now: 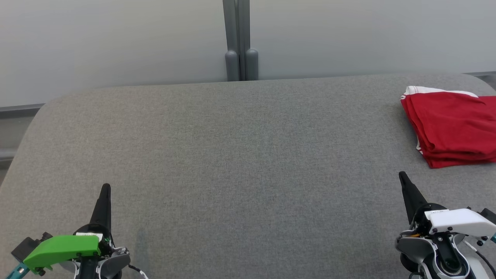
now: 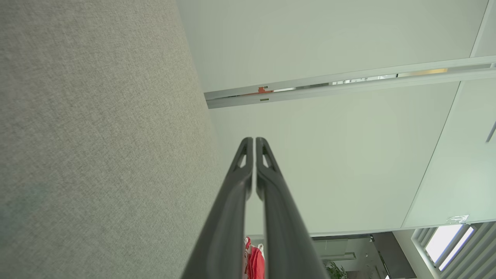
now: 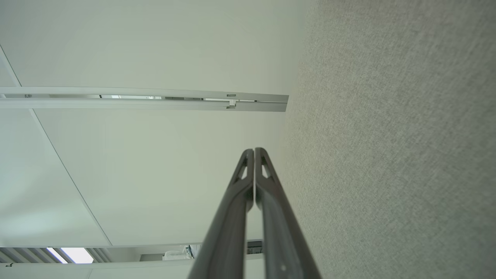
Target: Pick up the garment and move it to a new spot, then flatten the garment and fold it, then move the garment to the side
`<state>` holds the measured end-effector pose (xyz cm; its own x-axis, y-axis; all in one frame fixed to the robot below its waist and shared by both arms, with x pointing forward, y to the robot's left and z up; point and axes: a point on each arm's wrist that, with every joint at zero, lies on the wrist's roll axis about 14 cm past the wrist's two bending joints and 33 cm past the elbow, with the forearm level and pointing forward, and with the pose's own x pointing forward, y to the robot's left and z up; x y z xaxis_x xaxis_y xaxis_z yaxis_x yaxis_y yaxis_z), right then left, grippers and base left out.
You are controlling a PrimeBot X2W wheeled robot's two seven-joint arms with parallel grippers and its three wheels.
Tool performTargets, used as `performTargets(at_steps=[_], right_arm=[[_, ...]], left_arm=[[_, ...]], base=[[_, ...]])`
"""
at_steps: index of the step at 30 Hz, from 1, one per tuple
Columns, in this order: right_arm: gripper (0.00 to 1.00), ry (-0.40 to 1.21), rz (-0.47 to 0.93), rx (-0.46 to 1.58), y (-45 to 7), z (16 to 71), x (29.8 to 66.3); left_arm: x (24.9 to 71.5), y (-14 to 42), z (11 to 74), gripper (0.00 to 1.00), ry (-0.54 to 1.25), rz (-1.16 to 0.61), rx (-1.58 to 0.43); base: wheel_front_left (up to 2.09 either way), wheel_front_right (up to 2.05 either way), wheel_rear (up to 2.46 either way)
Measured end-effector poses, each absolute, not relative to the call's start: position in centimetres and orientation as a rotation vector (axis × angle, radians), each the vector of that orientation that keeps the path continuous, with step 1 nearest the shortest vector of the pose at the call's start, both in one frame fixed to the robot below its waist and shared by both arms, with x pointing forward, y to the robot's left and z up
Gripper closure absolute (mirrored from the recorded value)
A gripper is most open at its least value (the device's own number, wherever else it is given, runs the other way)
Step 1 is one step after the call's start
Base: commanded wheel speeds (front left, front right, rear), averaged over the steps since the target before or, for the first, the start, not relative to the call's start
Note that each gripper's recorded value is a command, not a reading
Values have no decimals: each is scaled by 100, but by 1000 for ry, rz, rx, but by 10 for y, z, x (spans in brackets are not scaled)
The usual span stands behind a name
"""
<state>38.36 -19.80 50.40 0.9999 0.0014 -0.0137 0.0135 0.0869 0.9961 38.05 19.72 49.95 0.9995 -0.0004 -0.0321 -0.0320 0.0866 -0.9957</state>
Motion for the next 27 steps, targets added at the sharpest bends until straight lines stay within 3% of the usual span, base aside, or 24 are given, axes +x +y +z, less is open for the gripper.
performTargets(at_steps=[27], right_arm=[[100,4,-5,1575,-200,506,388]], left_arm=[[387,200,503,100,11,11,-1576]], base=[[0,0,0]])
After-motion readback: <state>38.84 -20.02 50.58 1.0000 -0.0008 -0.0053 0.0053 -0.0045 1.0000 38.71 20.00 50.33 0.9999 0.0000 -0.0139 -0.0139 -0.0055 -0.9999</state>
